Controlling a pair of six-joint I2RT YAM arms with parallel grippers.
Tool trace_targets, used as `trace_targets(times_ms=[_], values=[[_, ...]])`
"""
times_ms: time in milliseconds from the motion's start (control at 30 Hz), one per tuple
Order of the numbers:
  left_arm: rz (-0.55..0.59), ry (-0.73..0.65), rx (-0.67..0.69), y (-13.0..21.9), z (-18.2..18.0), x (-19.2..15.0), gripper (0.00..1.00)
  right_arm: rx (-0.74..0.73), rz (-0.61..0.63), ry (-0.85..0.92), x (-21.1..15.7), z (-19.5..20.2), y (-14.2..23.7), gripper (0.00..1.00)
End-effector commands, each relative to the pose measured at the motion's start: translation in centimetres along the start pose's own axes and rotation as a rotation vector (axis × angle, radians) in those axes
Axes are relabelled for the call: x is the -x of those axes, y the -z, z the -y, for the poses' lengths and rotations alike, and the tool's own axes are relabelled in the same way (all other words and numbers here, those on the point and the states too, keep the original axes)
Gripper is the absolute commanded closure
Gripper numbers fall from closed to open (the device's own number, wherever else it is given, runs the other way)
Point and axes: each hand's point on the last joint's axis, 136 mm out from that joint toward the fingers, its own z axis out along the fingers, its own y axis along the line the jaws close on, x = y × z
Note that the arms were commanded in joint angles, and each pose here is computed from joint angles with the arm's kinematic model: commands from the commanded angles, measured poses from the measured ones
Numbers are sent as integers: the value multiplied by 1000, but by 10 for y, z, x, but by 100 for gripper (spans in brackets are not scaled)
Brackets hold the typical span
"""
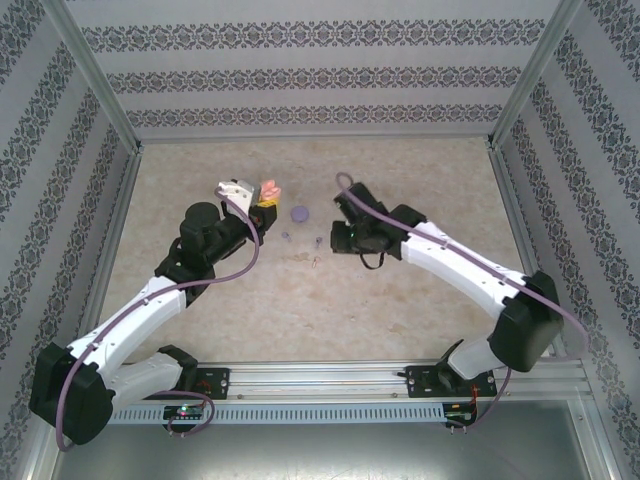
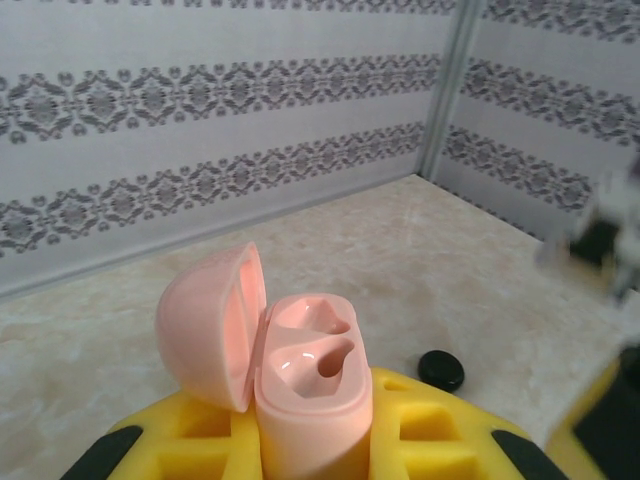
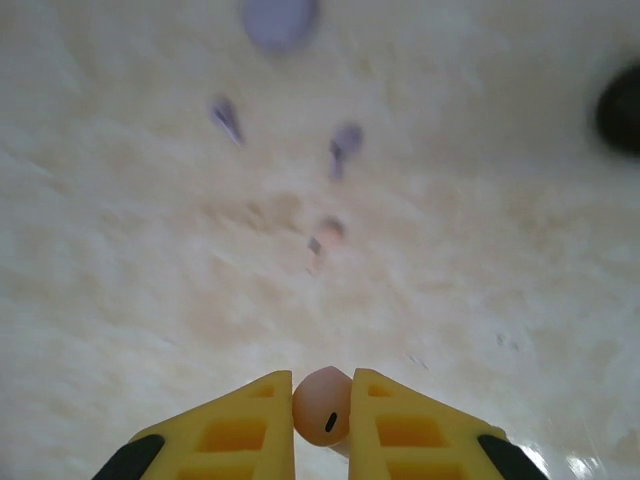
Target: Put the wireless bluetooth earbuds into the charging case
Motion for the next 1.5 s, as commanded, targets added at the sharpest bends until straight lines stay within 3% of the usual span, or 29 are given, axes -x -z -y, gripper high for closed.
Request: trace_targets(times_ms=[0, 267, 567, 967, 1467], values=[[174, -75, -113, 11, 19, 36, 100, 177, 153, -11, 49, -38, 46, 83], [269, -154, -212, 14, 38, 45, 100, 458, 368, -49, 122, -87, 127, 83], [323, -206, -248, -3, 54, 67, 100, 728, 508, -127, 154, -118, 164, 82], [365, -279, -224, -17, 61, 79, 100, 905, 663, -37, 134, -134, 178, 81], [350, -323, -245, -20, 66, 80, 100, 908, 634, 0, 101, -137, 162, 81]])
